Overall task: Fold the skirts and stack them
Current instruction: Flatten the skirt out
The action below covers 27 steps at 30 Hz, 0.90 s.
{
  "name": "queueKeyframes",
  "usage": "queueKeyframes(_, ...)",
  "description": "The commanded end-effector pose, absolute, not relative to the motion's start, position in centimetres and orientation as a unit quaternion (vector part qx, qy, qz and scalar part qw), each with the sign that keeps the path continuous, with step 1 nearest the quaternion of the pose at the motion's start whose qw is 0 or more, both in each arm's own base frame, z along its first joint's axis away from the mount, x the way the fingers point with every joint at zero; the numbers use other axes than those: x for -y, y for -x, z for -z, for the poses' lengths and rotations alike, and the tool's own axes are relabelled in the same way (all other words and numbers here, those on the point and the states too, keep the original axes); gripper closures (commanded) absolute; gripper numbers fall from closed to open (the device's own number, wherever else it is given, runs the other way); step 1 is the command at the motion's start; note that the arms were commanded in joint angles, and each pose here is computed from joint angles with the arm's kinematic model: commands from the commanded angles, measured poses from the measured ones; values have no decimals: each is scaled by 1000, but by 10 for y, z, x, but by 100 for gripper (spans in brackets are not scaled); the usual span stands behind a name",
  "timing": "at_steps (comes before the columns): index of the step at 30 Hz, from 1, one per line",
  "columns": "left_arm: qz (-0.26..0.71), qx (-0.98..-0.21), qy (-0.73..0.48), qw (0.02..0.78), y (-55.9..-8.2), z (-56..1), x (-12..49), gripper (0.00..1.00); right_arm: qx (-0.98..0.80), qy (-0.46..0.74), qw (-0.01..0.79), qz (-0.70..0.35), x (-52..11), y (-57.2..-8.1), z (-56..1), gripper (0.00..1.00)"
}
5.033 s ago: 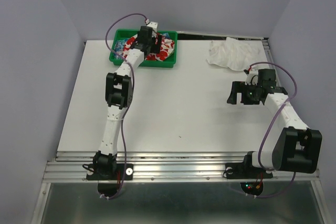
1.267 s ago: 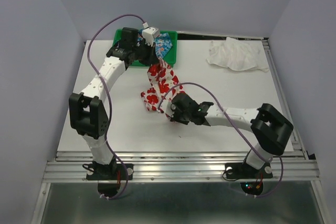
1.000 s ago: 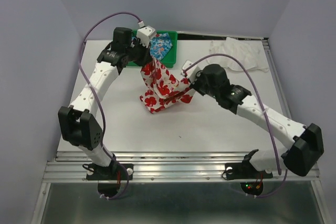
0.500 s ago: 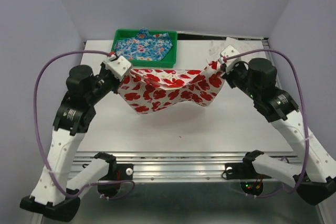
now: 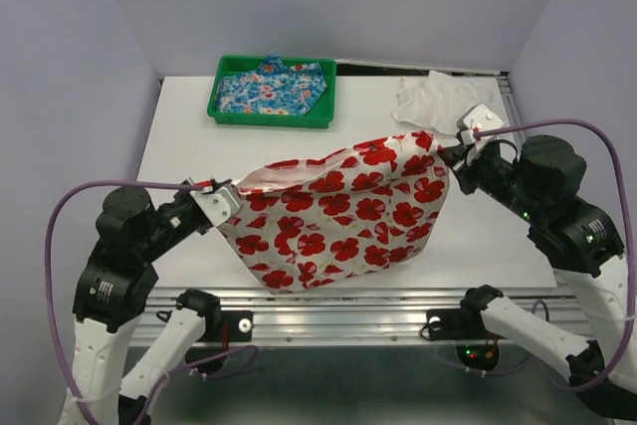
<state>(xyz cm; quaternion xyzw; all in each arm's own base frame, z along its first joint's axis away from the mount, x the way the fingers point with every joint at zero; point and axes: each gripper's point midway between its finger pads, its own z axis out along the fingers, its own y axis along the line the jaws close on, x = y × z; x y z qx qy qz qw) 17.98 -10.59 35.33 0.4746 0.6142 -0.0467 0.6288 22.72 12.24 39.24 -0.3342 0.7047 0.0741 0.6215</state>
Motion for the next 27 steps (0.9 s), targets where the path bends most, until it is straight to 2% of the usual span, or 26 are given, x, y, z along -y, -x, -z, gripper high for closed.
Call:
queueKeyframes(1, 62, -633, -489, 597, -193, -323, 113, 100, -738, 324, 587, -70, -126, -241, -357, 99)
queueKeyframes(2, 67, -643, -485, 589, -206, -315, 117, 100, -734, 319, 596, -65, -129, -251, -355, 99)
queueKeyframes(8, 78, -737, -444, 504, -285, -231, 127, 100, -771, 315, 553, 32, -124, -308, -265, 99)
queueKeyframes(12, 62, -770, -415, 481, -344, -201, 133, 100, -789, 296, 536, 57, -125, -366, -224, 99)
queueKeyframes(14, 54, -783, -400, 474, -374, -190, 137, 100, -790, 280, 542, 58, -126, -391, -225, 99)
queueKeyframes(15, 40, -785, -389, 480, -388, -193, 135, 100, -807, 273, 520, 65, -119, -407, -205, 99)
queueKeyframes(18, 39, -800, -380, 464, -415, -169, 139, 99, -814, 252, 518, 72, -112, -436, -199, 99)
queueKeyframes(19, 42, -801, -372, 468, -426, -173, 143, 98, -828, 248, 498, 69, -106, -445, -179, 99)
queueKeyframes(22, 51, -817, -353, 452, -447, -156, 149, 89, -838, 235, 489, 61, -107, -462, -168, 99)
queueKeyframes(23, 54, -826, -347, 440, -453, -145, 150, 77, -847, 236, 473, 60, -108, -467, -152, 99)
queueKeyframes(24, 51, -830, -339, 440, -457, -144, 149, 71, -851, 226, 471, 59, -109, -473, -155, 95)
queueKeyframes(25, 53, -832, -325, 446, -463, -150, 151, 66, -856, 223, 463, 59, -110, -476, -151, 79)
queueKeyframes(26, 52, -834, -319, 448, -466, -151, 149, 58, -867, 218, 443, 64, -104, -477, -138, 70)
queueKeyframes(27, 46, -833, -315, 452, -467, -156, 147, 54, -867, 216, 443, 64, -104, -479, -141, 55)
